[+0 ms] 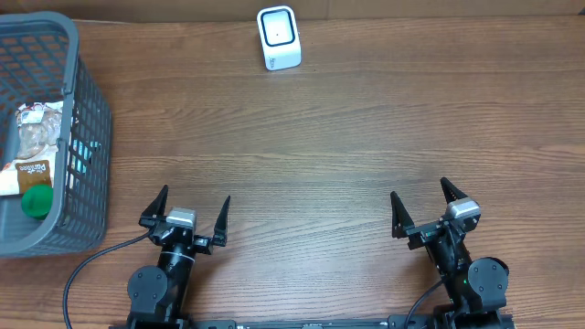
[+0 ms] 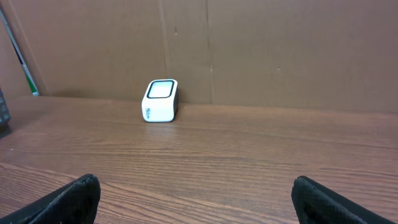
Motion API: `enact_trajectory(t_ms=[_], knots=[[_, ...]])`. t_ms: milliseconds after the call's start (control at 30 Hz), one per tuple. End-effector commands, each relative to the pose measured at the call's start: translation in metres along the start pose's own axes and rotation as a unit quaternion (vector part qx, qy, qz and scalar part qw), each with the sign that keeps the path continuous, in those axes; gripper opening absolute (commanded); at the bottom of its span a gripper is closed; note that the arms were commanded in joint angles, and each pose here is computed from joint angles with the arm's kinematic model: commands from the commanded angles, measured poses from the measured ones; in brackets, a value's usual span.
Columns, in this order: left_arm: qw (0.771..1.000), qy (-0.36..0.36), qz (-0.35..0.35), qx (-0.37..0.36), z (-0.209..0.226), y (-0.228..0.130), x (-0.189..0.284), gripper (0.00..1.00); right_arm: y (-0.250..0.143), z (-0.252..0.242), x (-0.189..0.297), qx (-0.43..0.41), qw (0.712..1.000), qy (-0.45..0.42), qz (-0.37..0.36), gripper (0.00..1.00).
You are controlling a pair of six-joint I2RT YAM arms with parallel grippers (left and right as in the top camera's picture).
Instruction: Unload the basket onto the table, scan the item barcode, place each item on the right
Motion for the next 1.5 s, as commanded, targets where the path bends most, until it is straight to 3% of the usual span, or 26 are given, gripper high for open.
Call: enact_trajectory(t_ms=[0,533,700,867,1033,1233,1367,1467], knots=[[1.000,-0.007,-0.021,0.016,0.000,0.014,0.003,1.00,-0.002,-0.002,0.000,0.001,1.000,-0.002,-0.003,1.00],[0.998,-0.012,-0.047,0.034,0.022,0.113,0.023,1.00,-0.002,-0.002,0.000,0.001,1.000,-0.002,-0.003,1.00],[0.998,-0.049,-0.022,0.037,0.023,0.152,0.014,1.00,-0.002,-0.002,0.000,0.001,1.000,-0.002,-0.003,1.00],[0.992,-0.100,0.052,0.053,0.024,0.185,-0.007,1.00,-0.002,-0.002,0.000,0.001,1.000,-0.002,-0.003,1.00],[0.972,-0.145,0.166,0.077,0.026,0.208,-0.032,1.00,-0.002,-0.002,0.000,0.001,1.000,-0.002,-0.003,1.00],[0.929,-0.210,0.283,0.116,0.019,0.225,-0.055,1.00,-0.002,-0.002,0.000,0.001,1.000,-0.002,-0.003,1.00],[0.909,-0.224,0.326,0.131,0.016,0.213,-0.078,0.99,-0.002,-0.002,0.000,0.001,1.000,-0.002,-0.003,1.00],[0.880,-0.269,0.354,0.168,-0.002,0.199,-0.089,0.97,-0.002,-0.002,0.000,0.001,1.000,-0.002,-0.003,1.00]])
Point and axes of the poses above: each gripper's point midway between its finger pads, its own x axis back along the fingers, its own z axis along the line the jaws close on, y = z × x, the point moved 2 cm from there along x, back along the fingers, and after that the axes turned 12 degrees about -x, right-handed, at the moved point
